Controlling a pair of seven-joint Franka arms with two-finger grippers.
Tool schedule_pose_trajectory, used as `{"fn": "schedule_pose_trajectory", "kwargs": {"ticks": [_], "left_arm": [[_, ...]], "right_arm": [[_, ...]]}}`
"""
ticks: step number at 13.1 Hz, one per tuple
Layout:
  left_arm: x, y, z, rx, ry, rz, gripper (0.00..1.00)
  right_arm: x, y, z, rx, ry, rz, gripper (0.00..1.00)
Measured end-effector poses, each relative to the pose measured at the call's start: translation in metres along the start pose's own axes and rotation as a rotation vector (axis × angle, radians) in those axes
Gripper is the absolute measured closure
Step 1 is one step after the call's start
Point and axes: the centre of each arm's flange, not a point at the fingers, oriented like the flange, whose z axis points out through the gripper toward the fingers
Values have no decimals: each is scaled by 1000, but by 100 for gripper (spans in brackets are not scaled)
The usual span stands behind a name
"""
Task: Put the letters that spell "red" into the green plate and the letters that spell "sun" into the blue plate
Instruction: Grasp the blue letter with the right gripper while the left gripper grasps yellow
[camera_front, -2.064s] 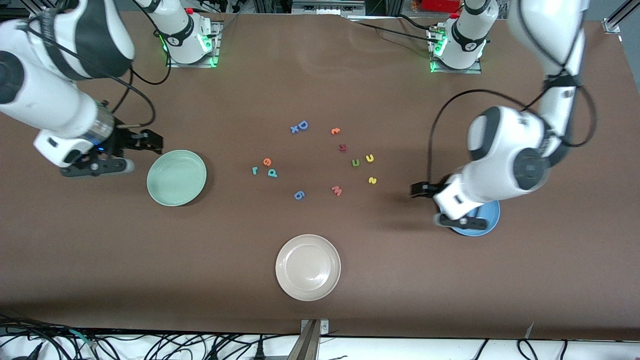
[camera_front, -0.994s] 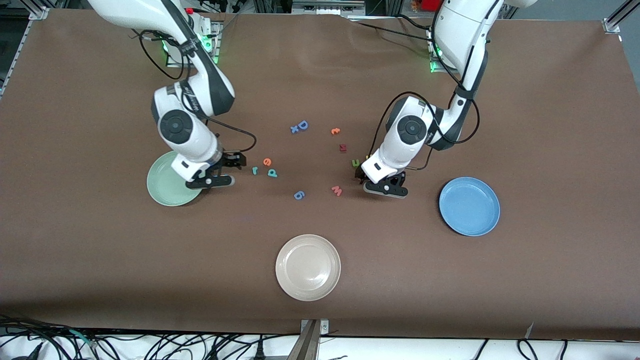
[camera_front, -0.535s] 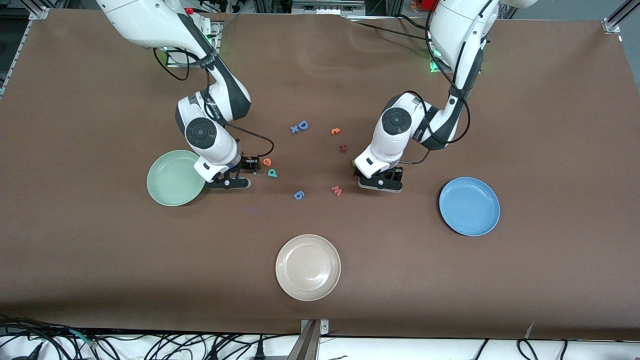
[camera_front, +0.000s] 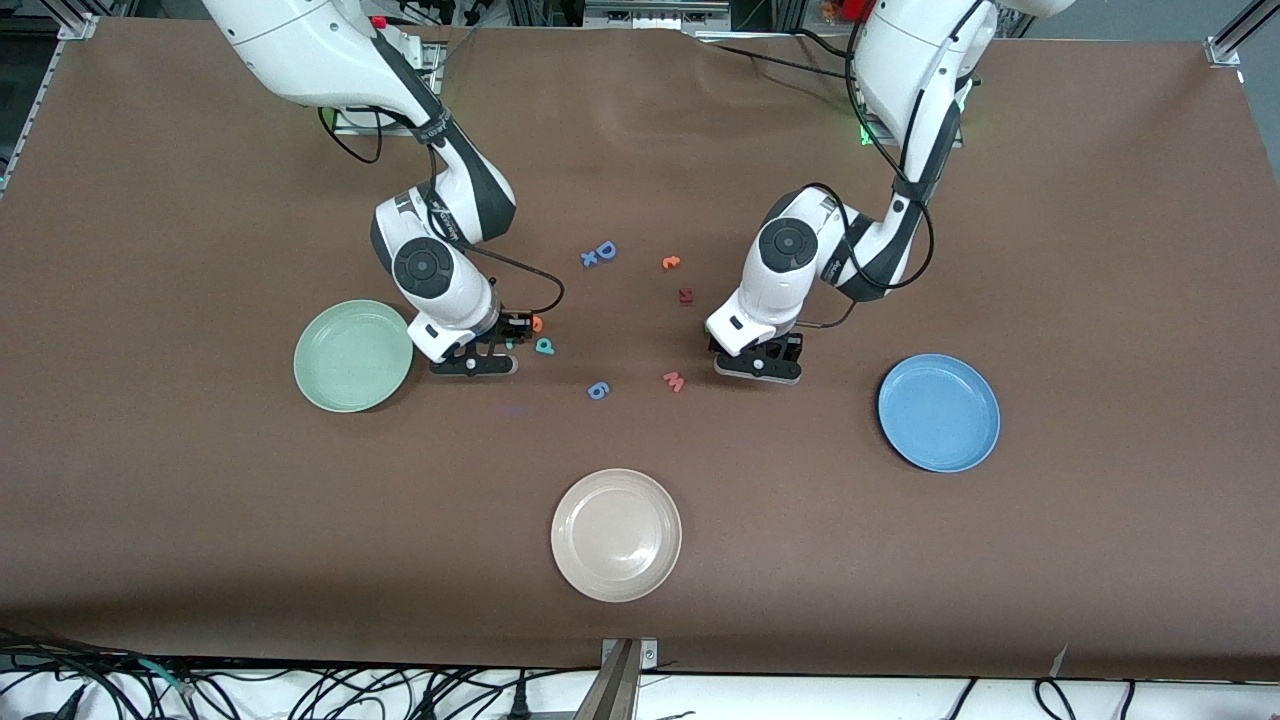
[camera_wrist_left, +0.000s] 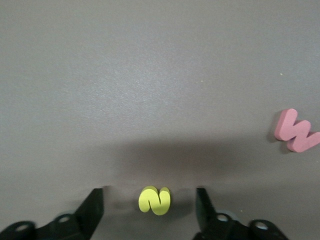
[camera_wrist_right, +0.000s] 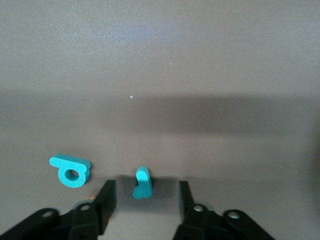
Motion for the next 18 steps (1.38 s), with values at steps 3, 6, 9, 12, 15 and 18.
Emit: {"fn": "schedule_pose_trajectory", "kwargs": {"ticks": [3,6,9,12,15,18], "left_arm": [[0,1,-1,-1,2,-2,42],[1,1,0,0,2,-4,55],[1,3,0,-2,5,-3,71],[2,3,0,-2,6,-4,72],[2,3,0,-3,7,-4,72],[6,0,-1,2,4,-11,72]], "right_arm": [[0,-1,7,4,2,-1,50],[0,-1,7,4,2,-1,54],[0,0,6,3,4,0,69],[1,0,5,4,4,1,83],[1,-1,5,5,6,0,83],[6,-1,-13,5,18,2,83]]}}
